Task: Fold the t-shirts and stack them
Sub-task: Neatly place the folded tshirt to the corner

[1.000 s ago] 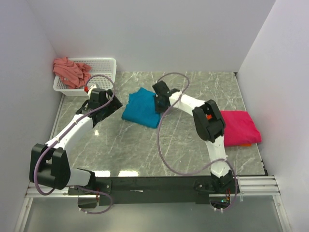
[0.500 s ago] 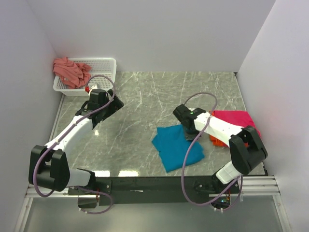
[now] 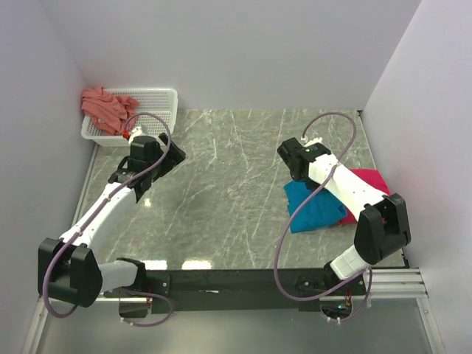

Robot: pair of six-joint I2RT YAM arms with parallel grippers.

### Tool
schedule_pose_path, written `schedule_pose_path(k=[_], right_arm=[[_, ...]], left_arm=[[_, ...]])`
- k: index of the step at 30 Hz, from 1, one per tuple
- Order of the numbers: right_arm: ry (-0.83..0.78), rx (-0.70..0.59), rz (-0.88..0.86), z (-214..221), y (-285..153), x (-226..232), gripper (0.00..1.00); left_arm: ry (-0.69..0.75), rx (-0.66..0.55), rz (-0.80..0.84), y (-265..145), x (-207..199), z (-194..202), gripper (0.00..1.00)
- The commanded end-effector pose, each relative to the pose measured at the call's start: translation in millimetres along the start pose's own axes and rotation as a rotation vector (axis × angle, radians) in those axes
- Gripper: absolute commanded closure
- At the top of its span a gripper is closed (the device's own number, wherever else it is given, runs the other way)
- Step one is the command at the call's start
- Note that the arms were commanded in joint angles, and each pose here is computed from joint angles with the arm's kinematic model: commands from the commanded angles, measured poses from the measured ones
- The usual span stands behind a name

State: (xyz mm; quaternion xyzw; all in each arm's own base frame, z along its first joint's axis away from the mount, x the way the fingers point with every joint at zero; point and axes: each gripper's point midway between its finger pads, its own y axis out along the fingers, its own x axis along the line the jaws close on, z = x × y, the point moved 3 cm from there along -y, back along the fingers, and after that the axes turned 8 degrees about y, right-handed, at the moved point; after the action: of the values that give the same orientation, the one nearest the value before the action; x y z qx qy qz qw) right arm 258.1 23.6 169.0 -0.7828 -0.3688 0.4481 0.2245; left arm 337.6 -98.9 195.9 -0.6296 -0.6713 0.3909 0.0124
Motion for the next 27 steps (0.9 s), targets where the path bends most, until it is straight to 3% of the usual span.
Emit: schedule_pose_path(k=[1,9,27], right_arm=[[-0.001,-0.078,0.095,-19,-13,-38,1.0],[-0.037,-0.13,0.111,-40,-27,-66,1.0],[0.115,-0.232,-0.08,-77,-54,-107,1.0]], left_arm=[[-0.002,-0.051,0.006,-5,-2,-9,0.01],[0.001,-0.048,-0.005,-3,-1,-9,0.01],[-0.006,-0.091,-0.037,-7,4,-15,0.01]])
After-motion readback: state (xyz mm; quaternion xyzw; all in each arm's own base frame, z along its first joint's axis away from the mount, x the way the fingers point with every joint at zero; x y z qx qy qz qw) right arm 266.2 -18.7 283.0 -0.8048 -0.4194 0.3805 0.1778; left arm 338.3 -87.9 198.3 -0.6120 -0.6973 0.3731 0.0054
